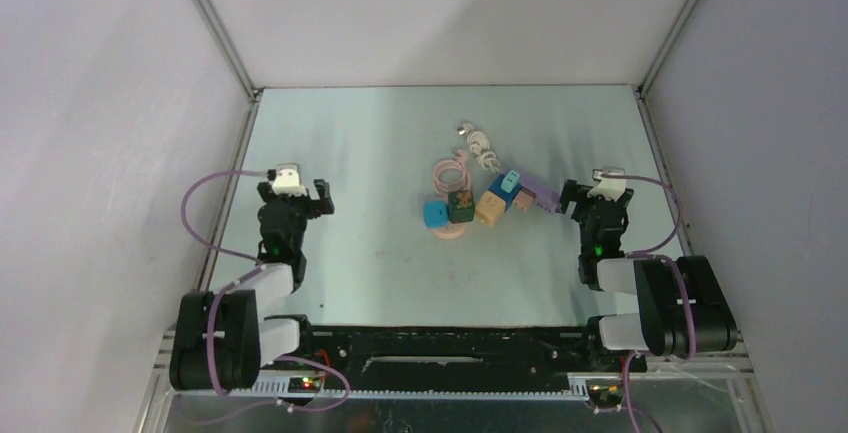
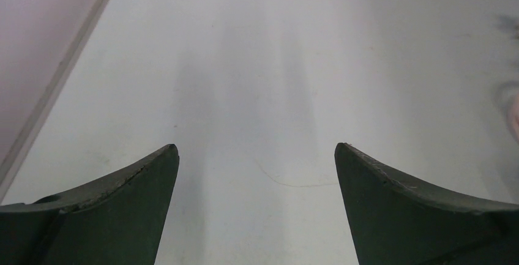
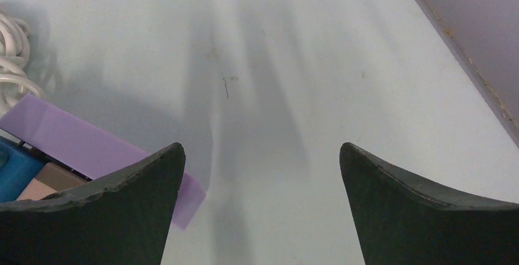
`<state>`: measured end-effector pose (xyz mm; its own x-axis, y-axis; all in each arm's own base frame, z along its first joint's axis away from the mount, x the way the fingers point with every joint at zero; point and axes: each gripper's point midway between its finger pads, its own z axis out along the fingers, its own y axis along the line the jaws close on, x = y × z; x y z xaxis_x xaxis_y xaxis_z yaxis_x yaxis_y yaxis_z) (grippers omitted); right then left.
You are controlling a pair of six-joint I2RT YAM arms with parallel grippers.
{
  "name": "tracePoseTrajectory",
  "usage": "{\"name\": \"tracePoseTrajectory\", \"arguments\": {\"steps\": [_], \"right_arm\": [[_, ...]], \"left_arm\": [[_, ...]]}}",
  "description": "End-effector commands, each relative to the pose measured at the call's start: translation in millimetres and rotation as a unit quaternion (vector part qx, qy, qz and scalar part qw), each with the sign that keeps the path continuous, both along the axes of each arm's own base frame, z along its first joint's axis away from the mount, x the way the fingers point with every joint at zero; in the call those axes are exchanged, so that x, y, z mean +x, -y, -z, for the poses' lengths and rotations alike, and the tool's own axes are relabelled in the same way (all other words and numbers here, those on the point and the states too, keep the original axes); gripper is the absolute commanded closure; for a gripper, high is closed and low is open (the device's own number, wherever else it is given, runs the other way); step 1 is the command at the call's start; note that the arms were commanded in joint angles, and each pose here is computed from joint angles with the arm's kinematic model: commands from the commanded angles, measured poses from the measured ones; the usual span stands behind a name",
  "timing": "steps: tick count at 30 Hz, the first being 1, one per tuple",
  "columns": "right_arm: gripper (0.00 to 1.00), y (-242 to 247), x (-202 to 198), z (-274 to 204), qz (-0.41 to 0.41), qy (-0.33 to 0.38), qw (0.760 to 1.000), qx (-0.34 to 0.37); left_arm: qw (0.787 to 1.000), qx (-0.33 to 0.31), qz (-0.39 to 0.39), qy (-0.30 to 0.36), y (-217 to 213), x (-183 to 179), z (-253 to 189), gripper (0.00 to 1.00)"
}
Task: Insert the plug
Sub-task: Reset both arms
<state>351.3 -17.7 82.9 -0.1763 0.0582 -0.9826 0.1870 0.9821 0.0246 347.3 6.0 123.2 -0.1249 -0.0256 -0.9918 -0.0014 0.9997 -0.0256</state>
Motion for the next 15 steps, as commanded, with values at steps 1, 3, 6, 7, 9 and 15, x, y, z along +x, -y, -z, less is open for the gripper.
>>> {"name": "tracePoseTrajectory", "arguments": {"steps": [1, 3, 6, 7, 9, 15], "right_arm": [[0.01, 2.1, 11.0, -25.0, 0.003, 0.043, 0.999, -0.004], [0.0, 2.0, 11.0, -25.4, 0.002, 0.044, 0.999, -0.004], [0.0, 1.9, 11.0, -25.4, 0.002, 0.044, 0.999, -0.004], [0.0, 2.0, 11.0, -25.5, 0.003, 0.045, 0.999, -0.004], [0.0, 1.9, 10.9, -24.8, 0.002, 0.043, 0.999, -0.004], [0.0, 2.1, 11.1, -25.6, 0.003, 0.045, 0.999, -0.004]], "left_arm": [[0.99, 0.016, -0.136, 0.036, -48.0, 7.9, -10.7, 0.0], [0.985, 0.012, -0.155, 0.08, -51.6, -0.2, -18.0, 0.0], [0.99, 0.021, -0.131, 0.053, -42.7, 4.4, -10.9, 0.0], [0.988, 0.018, -0.141, 0.059, -46.1, 4.3, -13.0, 0.0], [0.988, 0.019, -0.145, 0.058, -46.9, 2.5, -12.6, 0.0], [0.988, 0.019, -0.141, 0.053, -46.1, 5.4, -11.1, 0.0]]}}
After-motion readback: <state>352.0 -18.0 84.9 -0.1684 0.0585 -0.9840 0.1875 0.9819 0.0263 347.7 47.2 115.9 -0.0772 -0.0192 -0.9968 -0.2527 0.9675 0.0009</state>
